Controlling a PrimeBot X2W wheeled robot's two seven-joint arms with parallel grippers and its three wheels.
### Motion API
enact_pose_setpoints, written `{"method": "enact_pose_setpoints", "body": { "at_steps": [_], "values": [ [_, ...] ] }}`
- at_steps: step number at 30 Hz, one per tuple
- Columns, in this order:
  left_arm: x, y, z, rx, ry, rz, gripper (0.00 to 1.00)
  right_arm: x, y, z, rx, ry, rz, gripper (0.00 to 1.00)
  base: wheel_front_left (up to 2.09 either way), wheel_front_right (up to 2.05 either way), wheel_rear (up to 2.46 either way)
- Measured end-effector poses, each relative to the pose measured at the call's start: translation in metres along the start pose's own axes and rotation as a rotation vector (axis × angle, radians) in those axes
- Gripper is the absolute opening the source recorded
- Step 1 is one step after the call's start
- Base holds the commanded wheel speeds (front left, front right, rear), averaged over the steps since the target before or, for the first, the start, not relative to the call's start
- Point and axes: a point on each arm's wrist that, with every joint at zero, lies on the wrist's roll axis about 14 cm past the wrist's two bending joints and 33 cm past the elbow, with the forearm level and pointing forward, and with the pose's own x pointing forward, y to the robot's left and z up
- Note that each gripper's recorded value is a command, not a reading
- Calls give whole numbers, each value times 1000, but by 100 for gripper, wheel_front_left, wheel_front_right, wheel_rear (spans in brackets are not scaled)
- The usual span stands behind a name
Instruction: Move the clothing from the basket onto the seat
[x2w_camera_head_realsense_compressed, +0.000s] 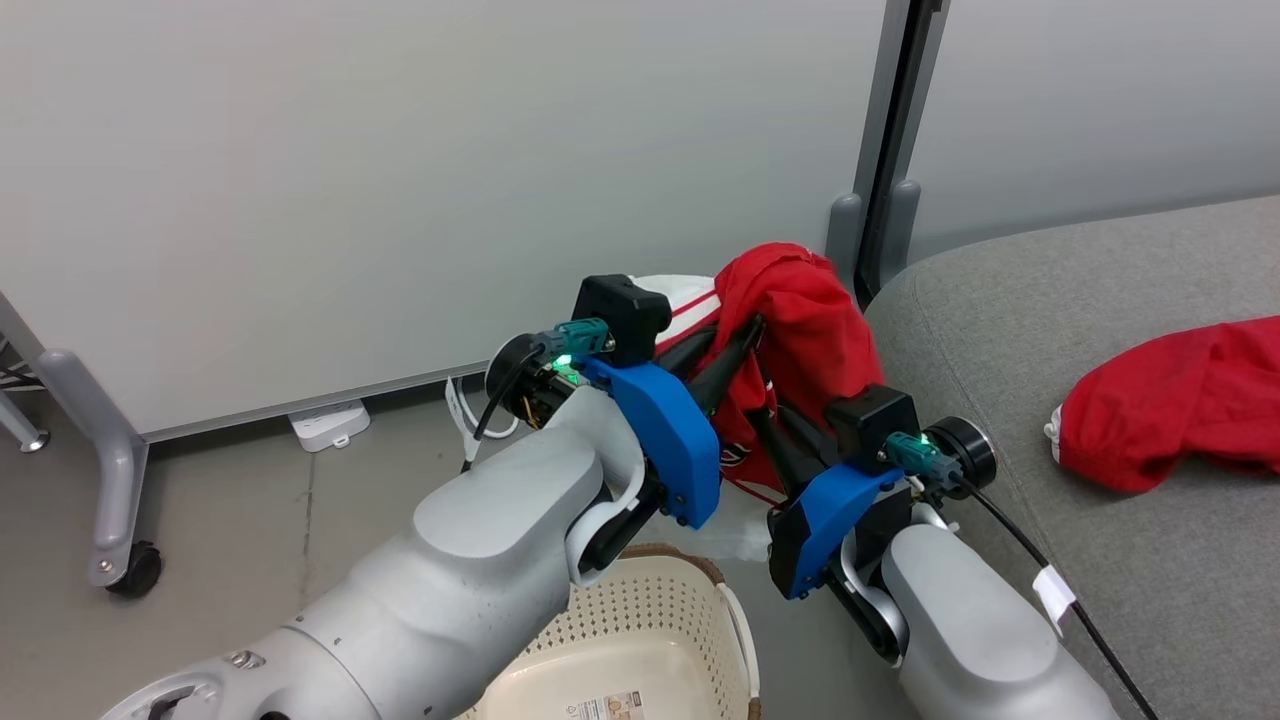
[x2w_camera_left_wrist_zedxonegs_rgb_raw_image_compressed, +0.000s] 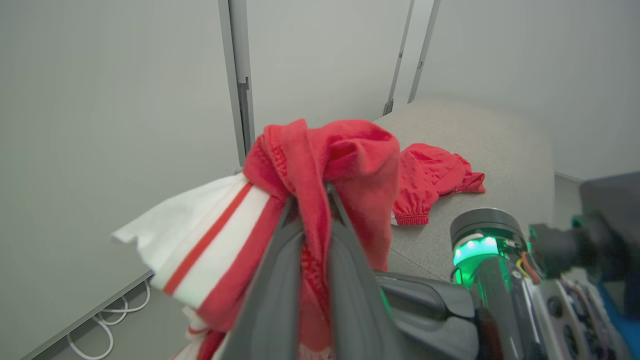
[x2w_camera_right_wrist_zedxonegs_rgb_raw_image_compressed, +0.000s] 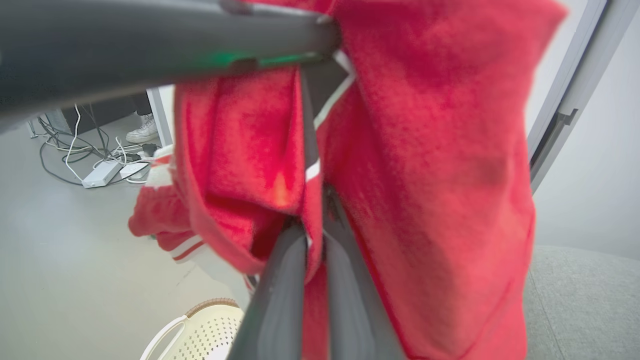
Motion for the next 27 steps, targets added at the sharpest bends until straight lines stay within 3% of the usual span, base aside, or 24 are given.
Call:
{"method": "enact_pose_setpoints", "body": {
  "at_steps": [11,20,27],
  "values": [
    [-10,3,7,-10,-126,1,100,3,-5,2,10,-18,-13,0,0,0,0],
    [-75,21,-46,-36,-153,93,100,8,-5,1,11,-26,-14,0,0,0,0],
    [-119,38,-70,-86,-160,231,100,9,-4,-3,24,-18,-18,0,0,0,0]
  ]
}}
